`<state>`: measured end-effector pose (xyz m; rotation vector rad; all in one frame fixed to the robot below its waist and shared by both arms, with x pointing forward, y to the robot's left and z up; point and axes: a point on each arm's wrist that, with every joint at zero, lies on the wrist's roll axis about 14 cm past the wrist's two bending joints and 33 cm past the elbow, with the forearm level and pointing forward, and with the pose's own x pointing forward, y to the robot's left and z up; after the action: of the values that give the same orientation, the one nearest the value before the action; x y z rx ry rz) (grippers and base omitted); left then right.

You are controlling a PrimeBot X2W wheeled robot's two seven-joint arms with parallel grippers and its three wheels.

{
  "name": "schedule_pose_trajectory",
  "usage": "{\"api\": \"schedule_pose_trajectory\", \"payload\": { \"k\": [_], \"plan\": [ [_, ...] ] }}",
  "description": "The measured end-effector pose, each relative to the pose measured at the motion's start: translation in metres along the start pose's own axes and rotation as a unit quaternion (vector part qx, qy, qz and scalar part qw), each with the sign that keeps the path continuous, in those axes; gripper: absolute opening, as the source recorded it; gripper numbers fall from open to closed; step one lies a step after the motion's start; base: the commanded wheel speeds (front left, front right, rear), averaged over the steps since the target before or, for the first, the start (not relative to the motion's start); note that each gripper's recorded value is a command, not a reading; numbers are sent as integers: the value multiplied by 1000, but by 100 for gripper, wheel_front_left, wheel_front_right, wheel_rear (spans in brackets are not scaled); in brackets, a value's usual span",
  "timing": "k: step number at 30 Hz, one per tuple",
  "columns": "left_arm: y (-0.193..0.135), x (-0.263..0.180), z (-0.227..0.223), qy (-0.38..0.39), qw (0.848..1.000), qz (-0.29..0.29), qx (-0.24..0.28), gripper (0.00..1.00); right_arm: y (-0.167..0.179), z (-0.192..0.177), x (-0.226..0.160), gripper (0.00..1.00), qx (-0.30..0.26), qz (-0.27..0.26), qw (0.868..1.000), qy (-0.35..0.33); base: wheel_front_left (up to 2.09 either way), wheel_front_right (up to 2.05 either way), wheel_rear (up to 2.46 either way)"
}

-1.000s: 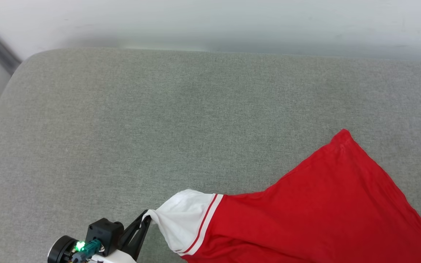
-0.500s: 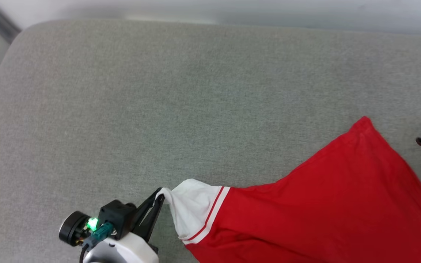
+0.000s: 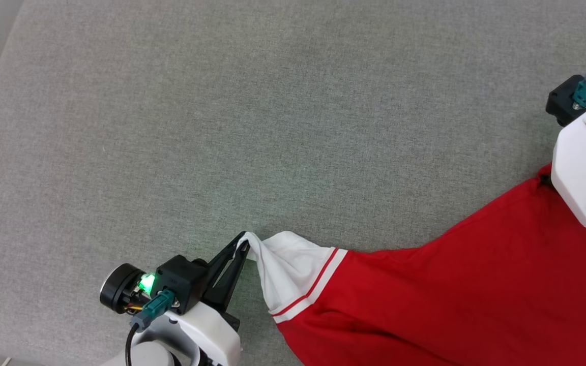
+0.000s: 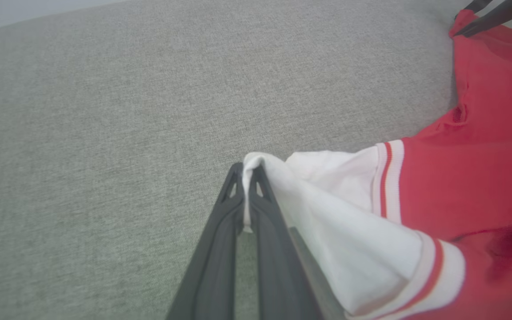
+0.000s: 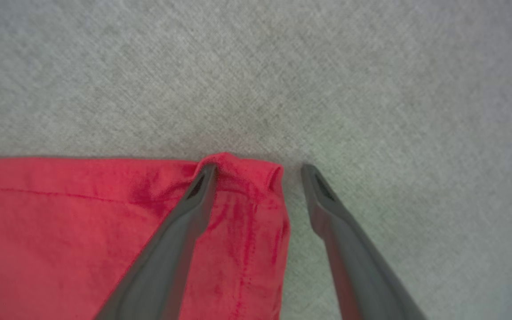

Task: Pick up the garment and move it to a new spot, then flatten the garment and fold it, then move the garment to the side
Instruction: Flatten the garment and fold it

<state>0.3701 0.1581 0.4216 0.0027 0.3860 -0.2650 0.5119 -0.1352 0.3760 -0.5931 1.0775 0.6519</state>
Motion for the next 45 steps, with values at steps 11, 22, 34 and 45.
{"api": "schedule_pose_trajectory", "payload": {
  "k": [11,22,34,45],
  "plan": [
    [5,1,3,-9,1000,6,6,0,6,0,2,0,1,18,999,-26,0,0,0],
    [12,-10,94,-132,987,-7,87,0,-20,57,-111,0,25,-51,969,-241,0,0,0],
    [-10,15,286,-324,924,-50,199,0,-84,98,-234,0,31,-184,888,-420,0,0,0],
    [-33,43,430,-437,864,-65,243,0,-143,157,-291,0,31,-276,812,-513,0,0,0]
  ]
}}
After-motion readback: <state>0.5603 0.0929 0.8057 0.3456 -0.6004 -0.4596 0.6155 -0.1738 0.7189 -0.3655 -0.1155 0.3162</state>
